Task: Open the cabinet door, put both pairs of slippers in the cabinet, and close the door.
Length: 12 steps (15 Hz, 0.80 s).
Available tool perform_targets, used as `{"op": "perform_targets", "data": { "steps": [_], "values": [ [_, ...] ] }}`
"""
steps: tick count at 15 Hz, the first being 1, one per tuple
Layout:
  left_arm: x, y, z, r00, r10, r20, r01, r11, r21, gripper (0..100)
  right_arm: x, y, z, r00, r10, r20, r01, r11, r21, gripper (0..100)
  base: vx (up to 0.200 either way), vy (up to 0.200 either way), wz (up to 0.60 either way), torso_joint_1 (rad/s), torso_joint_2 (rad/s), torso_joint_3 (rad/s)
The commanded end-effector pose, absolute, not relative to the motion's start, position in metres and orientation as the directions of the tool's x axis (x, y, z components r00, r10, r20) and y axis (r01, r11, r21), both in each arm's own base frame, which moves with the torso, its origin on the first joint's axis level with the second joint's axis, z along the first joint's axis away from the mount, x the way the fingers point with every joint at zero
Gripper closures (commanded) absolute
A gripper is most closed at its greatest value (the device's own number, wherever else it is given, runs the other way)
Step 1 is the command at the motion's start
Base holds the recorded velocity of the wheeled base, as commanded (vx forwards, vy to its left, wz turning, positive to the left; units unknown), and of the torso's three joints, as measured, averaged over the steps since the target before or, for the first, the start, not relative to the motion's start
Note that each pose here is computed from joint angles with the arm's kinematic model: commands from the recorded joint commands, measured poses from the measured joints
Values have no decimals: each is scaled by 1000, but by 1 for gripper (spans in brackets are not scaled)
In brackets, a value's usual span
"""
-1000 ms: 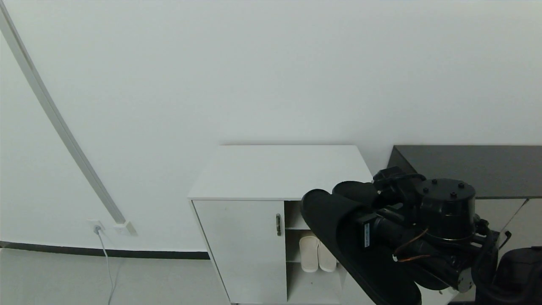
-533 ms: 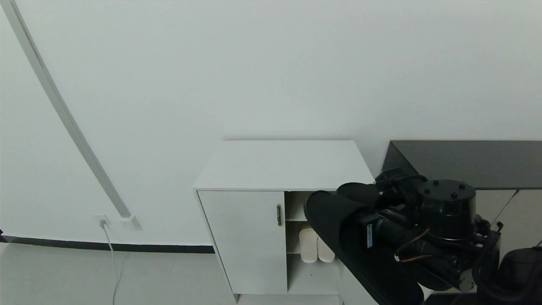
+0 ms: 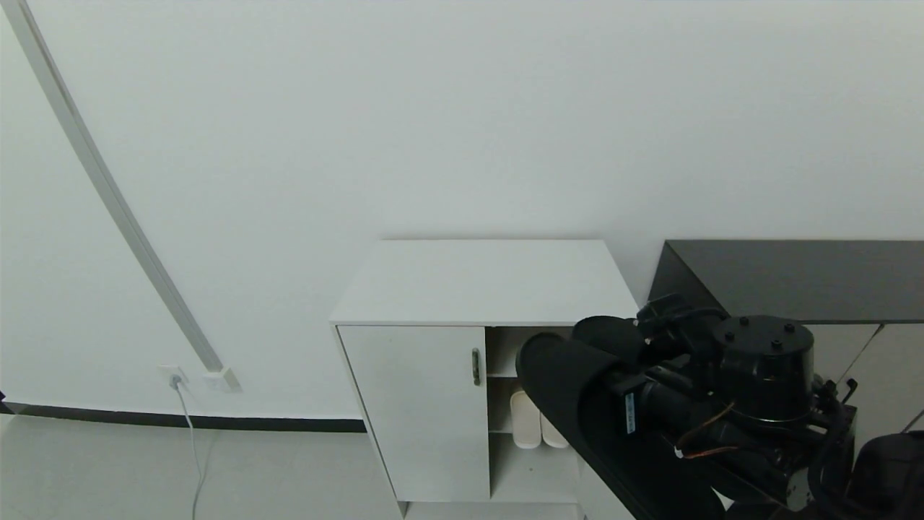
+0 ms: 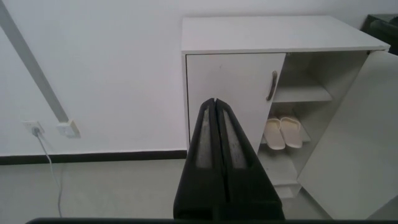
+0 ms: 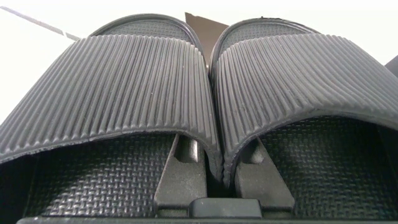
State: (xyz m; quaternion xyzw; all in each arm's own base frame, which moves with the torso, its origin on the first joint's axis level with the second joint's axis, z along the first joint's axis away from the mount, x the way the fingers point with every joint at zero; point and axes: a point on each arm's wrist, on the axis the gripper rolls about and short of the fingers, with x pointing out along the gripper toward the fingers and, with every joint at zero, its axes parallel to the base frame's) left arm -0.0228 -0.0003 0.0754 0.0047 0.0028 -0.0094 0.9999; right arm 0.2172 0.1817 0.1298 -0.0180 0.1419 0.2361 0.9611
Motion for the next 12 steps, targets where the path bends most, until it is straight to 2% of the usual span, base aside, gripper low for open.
{"op": "perform_targets", "data": {
  "steps": [1,12],
  "values": [
    [-23,0,75,1000,-18,-6,18,1000,9,100,215,184,127,840,458,-292,-471,882,29,100,0,0,0,0,0,0],
    [-23,0,75,1000,-18,-6,18,1000,9,100,213,186,124,834,462,-301,-477,879,29,100,0,0,0,-146,330,178]
  ]
}}
